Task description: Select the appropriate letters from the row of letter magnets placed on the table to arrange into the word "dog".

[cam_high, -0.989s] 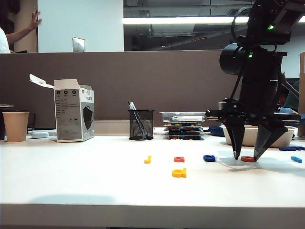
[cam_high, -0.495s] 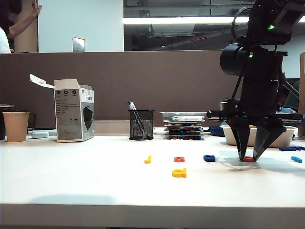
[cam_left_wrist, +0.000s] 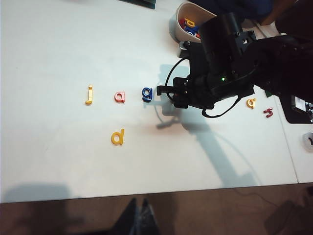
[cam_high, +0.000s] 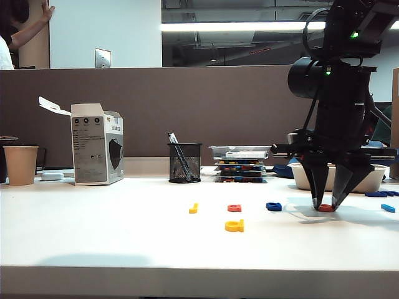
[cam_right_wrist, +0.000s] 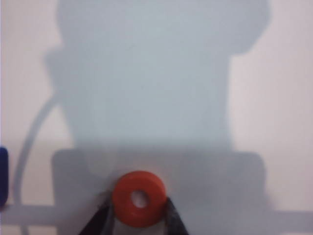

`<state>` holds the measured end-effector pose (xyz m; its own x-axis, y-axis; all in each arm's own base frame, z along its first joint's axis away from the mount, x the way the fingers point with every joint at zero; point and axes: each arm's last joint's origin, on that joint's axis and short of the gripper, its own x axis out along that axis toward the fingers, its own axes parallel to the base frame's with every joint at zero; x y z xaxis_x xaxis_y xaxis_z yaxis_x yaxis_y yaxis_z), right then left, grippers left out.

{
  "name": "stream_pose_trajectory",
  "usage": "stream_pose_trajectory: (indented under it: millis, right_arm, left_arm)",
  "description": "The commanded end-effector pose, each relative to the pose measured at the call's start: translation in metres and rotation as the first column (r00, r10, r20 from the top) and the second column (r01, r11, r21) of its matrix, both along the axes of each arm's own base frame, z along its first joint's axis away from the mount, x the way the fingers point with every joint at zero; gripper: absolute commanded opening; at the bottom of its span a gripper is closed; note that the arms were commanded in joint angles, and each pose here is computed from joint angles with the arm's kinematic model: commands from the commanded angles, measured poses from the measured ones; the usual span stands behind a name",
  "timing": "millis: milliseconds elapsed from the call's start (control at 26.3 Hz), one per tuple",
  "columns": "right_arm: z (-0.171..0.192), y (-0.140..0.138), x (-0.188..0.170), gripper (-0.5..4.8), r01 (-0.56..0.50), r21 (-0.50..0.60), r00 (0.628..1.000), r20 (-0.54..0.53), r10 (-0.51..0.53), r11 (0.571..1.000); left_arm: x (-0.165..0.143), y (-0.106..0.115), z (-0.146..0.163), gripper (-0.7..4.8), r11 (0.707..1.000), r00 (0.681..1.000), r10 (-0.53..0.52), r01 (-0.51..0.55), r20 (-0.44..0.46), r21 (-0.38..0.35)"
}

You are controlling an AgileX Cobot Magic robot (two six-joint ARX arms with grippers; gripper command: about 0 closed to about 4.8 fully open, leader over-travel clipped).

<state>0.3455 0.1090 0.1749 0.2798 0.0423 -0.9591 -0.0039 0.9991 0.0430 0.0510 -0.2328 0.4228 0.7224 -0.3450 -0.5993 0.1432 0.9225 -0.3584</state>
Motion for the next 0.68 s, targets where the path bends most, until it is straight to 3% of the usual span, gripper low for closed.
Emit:
stream_pose_trajectory:
  millis: [38, 456, 685]
  right_arm:
    - [0.0, -0.001, -0.006, 0.94, 0.008, -0.017, 0.999, -0.046, -0.009, 1.0]
    - [0.043, -0.005, -0.019, 0.94, 0.029, 0.027, 0.998, 0.062, -0.03, 0.999]
    - [0.066, -0.008, -0.035, 0.94, 0.053, 0.047, 0.996, 0.068, -0.057, 0.997]
  left_arm:
    - [0.0, 0.001, 0.001, -0.05, 1.0, 1.0, 0.002, -0.002, 0.007, -0.005]
    - [0.0, 0.001, 0.001, -0.05, 1.0, 1.0, 0.002, -0.002, 0.006, -0.005]
    - [0.0, 0.001, 0.001, -0.05, 1.0, 1.0, 0.002, -0.002, 0.007, -0.005]
